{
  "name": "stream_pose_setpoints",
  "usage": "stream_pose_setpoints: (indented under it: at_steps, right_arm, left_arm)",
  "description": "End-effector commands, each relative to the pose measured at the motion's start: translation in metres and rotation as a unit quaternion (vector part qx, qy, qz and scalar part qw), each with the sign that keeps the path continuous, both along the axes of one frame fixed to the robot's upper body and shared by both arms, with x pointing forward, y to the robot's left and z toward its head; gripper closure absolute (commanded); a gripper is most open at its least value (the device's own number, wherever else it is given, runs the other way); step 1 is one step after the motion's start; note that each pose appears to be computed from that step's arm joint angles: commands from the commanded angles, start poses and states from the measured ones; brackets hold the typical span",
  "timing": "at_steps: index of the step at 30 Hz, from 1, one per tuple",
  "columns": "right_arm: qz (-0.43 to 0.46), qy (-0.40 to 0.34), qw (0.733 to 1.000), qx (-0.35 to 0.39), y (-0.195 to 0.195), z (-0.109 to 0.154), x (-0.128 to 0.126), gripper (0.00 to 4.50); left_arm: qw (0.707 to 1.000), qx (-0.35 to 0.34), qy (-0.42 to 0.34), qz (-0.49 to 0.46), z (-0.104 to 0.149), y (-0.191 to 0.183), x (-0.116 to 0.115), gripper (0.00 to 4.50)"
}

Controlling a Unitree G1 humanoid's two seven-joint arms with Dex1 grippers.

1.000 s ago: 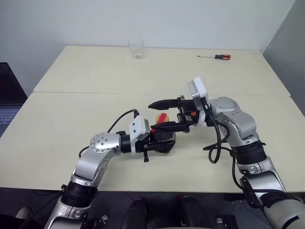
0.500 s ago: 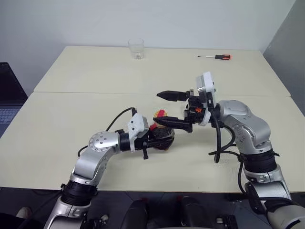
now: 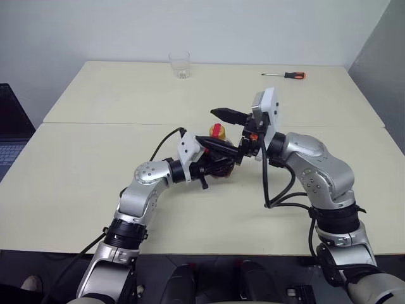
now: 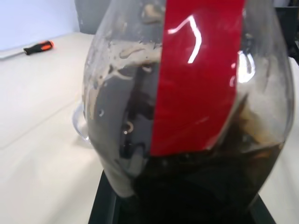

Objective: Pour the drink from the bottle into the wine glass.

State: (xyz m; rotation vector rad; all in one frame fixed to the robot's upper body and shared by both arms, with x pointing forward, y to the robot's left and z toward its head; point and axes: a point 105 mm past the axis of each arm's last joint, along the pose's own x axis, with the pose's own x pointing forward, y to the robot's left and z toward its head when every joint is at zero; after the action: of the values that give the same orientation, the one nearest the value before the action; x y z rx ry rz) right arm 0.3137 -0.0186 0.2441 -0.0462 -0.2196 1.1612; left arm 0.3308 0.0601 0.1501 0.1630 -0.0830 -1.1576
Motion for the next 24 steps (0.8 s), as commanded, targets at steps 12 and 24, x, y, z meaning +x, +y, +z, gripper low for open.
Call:
stream_pose_setpoints:
  at_steps: [12, 24]
  right_arm:
    - [-0.076, -0.020, 0.997, 0.015, 0.005, 0.013, 0.014, 0.04]
    - [-0.073, -0.028, 0.997, 0.012, 0.005, 0.015, 0.015, 3.12]
  left_arm:
    - [0.999, -0.015, -0.047, 0.016, 0.016, -0.001, 0.008, 3.52]
    - [0.998, -0.015, -0.051, 0.017, 0.018, 0.000, 0.011, 3.52]
